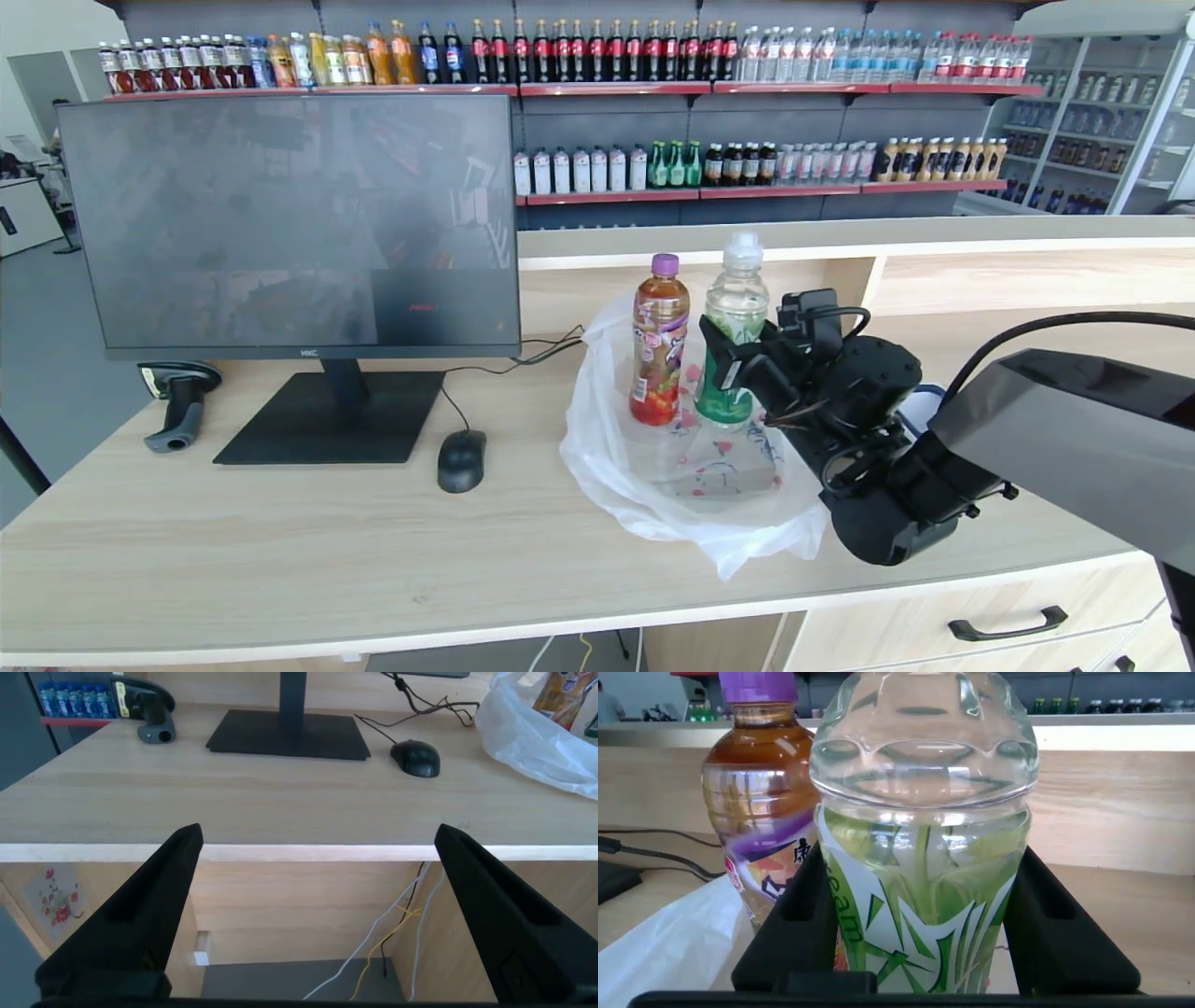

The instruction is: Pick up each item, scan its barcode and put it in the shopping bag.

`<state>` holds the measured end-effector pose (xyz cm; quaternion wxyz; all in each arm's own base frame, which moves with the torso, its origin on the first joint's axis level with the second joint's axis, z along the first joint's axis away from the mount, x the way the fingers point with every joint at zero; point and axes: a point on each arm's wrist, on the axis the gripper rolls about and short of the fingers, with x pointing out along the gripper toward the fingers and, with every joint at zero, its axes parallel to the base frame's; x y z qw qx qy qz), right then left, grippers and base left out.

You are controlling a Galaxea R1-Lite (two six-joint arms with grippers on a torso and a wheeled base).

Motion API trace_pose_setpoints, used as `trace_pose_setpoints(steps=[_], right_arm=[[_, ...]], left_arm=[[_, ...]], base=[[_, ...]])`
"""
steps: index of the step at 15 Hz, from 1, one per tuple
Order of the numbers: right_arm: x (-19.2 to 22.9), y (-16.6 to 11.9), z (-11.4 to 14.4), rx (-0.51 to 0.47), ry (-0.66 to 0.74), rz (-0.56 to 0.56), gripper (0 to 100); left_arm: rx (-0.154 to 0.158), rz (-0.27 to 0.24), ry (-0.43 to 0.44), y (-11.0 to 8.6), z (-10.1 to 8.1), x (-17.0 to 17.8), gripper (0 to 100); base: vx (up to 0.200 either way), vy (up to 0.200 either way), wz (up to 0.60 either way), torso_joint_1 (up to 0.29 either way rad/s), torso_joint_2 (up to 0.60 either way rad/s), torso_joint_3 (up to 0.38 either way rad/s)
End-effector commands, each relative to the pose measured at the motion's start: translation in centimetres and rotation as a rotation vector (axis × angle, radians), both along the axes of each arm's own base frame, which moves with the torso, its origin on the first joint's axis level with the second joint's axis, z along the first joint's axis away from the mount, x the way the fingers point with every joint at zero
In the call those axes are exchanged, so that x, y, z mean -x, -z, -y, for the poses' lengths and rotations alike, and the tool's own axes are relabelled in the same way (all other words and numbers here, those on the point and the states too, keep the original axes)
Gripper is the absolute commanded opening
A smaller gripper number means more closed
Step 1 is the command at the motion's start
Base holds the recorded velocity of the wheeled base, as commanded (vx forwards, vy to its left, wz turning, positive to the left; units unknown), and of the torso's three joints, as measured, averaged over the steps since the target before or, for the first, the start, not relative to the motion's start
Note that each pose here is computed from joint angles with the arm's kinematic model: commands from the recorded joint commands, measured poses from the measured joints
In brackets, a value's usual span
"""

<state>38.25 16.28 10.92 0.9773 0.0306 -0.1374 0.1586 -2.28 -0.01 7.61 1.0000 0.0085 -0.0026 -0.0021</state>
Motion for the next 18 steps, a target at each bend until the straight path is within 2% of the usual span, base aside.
trace_pose_setpoints(steps=[1,18], right_arm=[[-0.2,0.6,0.1,0.006,-0.001,-0.011,0],[0.2,2.2,0.4,0.035,-0.003,-0.068,0]], left_arm=[[0.0,0.001,0.0,0.0,0.0,0.0,100],[0.002,-0.004,0.0,0.0,0.0,0.0,100]], base=[[0.0,0.0,0.0,0.0,0.0,0.0],[0.0,0.0,0.0,0.0,0.0,0.0]])
